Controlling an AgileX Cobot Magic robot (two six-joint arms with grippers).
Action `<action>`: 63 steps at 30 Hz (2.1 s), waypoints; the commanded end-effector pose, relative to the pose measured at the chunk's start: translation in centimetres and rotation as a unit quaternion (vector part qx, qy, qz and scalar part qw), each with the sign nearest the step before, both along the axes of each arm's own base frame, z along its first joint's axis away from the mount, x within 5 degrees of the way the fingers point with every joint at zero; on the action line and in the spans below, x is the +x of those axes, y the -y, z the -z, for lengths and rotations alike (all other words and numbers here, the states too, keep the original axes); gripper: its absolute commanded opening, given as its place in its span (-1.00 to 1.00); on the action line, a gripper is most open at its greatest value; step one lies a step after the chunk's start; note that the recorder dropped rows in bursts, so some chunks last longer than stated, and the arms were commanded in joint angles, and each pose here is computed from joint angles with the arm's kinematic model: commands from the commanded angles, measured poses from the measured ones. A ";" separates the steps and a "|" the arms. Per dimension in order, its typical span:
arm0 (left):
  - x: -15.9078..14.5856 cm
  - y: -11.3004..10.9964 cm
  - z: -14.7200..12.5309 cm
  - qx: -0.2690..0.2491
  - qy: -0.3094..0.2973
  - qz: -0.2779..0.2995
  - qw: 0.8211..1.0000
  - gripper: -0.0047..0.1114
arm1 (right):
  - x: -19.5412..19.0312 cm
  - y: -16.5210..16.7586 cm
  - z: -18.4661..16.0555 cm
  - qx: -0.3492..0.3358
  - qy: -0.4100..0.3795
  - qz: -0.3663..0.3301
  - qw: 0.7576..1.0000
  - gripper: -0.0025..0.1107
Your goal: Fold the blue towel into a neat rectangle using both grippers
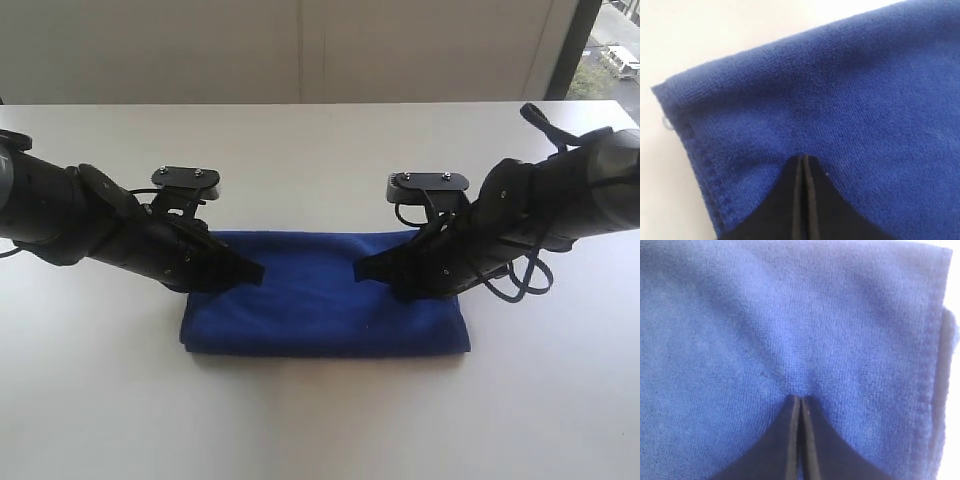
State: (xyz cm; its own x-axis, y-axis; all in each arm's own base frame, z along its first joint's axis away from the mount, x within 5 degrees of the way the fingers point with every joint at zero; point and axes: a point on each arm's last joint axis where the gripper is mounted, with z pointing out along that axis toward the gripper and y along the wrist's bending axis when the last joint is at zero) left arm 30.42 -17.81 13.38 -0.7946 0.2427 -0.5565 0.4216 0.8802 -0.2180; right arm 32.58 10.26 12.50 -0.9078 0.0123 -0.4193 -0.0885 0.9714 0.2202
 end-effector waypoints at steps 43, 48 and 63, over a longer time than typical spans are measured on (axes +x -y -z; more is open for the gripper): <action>-15.9 -13.4 -15.4 -0.052 0.129 -0.106 0.985 -0.92 | -16.2 7.5 -16.5 0.036 0.338 0.066 0.938 -0.96; -20.3 -14.1 -14.8 -0.061 0.191 -0.101 0.974 -0.92 | -20.8 8.1 -16.7 0.007 0.424 0.035 0.905 -0.96; -21.6 -13.5 -14.8 -0.132 0.139 -0.125 0.973 -0.92 | -23.9 8.4 -17.5 0.015 0.481 0.029 0.876 -0.96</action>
State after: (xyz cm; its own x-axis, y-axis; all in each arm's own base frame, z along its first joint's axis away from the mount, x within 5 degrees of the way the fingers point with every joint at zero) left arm 8.94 -4.24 28.33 -0.6128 -0.1115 -0.7824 0.2794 0.8955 -0.3465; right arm 8.77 1.95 30.08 -0.1369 0.0828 -0.9871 -0.2017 0.9733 0.1096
